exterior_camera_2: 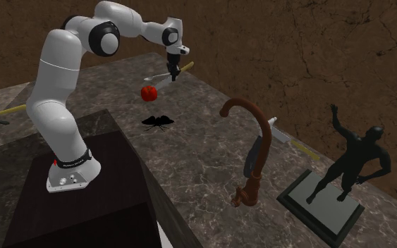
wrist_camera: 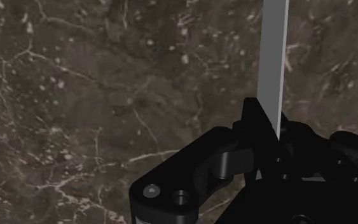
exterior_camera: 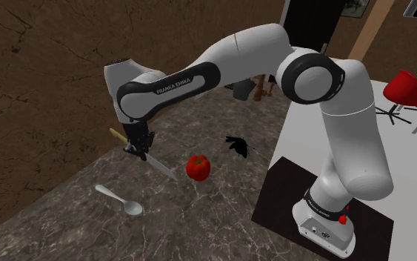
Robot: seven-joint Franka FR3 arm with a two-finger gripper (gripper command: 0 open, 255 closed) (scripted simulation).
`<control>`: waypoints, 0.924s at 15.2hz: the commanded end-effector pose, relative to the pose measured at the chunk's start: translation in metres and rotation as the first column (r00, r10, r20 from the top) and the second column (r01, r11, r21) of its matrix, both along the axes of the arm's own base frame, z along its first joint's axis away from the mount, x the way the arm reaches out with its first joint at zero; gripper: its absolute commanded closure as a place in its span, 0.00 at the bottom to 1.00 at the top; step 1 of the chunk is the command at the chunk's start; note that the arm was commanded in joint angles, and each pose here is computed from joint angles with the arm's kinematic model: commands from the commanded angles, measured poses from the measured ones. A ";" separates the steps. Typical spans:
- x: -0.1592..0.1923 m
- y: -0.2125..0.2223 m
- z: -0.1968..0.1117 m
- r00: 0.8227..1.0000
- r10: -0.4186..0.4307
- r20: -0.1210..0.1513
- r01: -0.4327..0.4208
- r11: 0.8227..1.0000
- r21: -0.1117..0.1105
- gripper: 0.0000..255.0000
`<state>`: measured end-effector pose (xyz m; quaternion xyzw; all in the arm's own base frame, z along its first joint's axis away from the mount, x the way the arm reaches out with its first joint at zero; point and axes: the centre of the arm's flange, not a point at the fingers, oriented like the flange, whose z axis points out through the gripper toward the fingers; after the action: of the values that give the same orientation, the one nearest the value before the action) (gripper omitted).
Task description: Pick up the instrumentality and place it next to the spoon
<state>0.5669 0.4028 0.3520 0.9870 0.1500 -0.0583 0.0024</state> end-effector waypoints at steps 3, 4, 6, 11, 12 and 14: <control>0.000 -0.001 -0.010 1.000 0.000 0.000 0.000 1.000 0.000 1.00; 0.000 -0.001 -0.010 1.000 0.000 0.000 0.000 1.000 0.000 1.00; 0.000 -0.001 -0.010 1.000 0.000 0.000 0.000 1.000 0.000 1.00; 0.000 -0.001 -0.010 1.000 0.000 0.000 0.000 1.000 0.000 0.00; 0.000 -0.001 -0.010 1.000 0.000 0.000 0.000 1.000 0.000 0.00; 0.000 -0.001 -0.010 1.000 0.000 0.000 0.000 1.000 0.000 0.00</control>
<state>0.5666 0.4022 0.3422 0.9869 0.1501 -0.0584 0.0024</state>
